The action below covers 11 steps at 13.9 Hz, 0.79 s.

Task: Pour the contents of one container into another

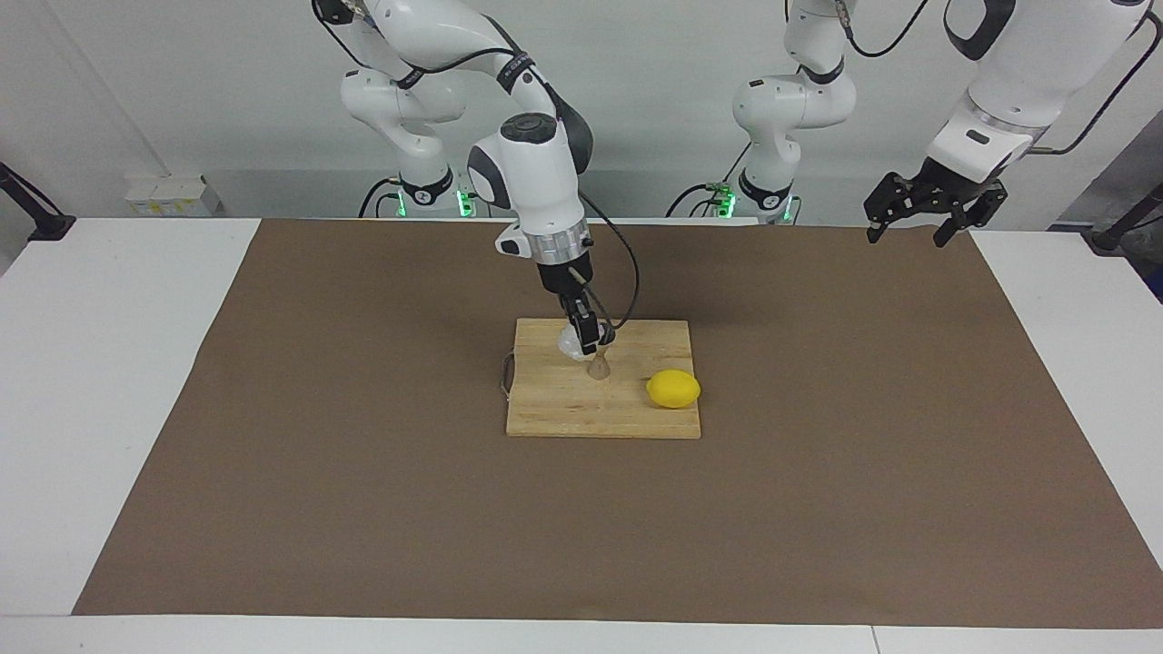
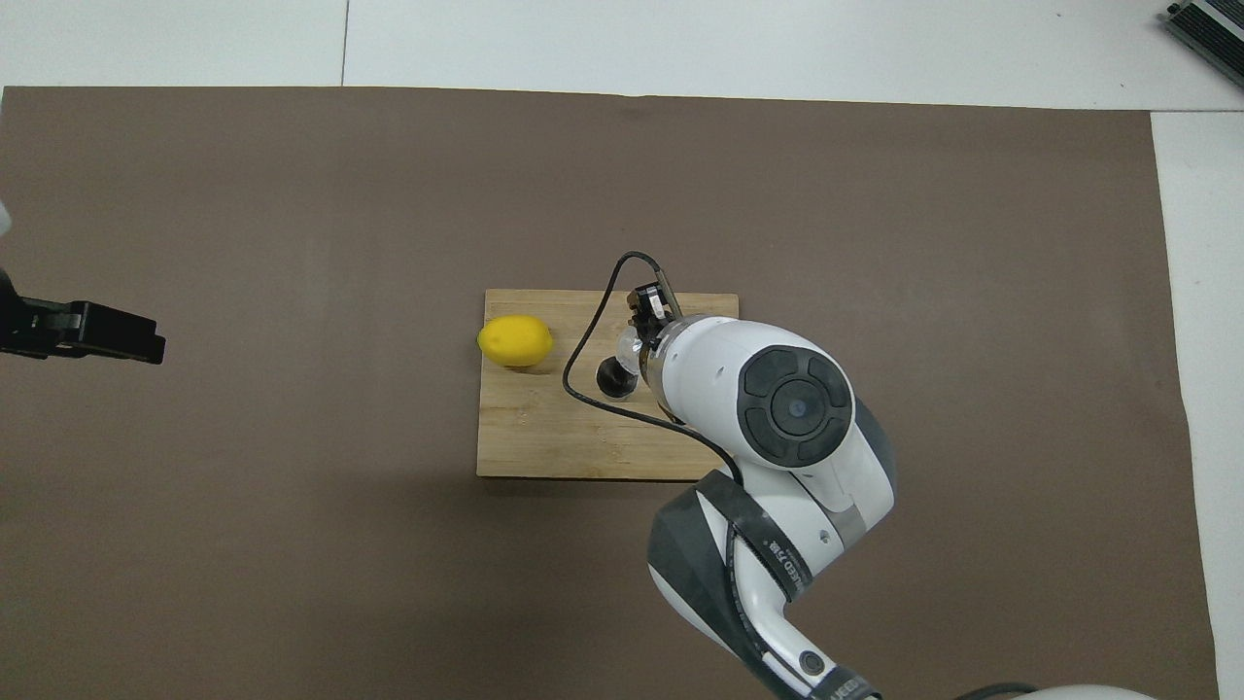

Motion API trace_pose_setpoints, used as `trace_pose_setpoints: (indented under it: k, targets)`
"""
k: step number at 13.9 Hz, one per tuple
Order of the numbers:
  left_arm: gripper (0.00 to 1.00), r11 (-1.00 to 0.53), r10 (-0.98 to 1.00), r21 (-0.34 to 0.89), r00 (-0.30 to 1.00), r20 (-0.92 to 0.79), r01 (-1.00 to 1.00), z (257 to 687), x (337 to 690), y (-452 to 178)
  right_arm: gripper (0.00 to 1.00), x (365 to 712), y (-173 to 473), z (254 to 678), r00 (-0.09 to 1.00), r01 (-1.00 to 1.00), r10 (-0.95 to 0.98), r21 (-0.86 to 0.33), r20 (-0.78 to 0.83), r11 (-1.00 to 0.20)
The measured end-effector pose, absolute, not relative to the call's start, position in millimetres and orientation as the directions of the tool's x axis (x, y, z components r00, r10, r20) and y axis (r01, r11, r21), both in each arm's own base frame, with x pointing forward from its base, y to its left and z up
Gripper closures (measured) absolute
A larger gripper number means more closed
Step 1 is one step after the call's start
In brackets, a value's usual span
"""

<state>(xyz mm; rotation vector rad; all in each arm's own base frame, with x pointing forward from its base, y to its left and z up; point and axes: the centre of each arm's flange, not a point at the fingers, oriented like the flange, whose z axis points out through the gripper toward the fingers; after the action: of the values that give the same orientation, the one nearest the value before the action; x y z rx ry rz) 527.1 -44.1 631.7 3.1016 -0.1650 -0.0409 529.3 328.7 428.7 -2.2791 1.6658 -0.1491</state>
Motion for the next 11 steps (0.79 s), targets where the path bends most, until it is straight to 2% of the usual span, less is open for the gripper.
trace_pose_setpoints:
  k: [4,11]
  targets:
    - [0.00,-0.994,-0.107,0.037,0.994,-0.024,-0.106,632,527,-44,0.45,527,334,428,0.261,-0.920,-0.962,-0.321,-0.074,-0.225]
    - [0.00,-0.994,-0.106,0.037,0.994,-0.024,-0.106,632,527,-44,0.45,525,340,434,0.278,-0.908,-0.960,-0.326,-0.004,-0.262]
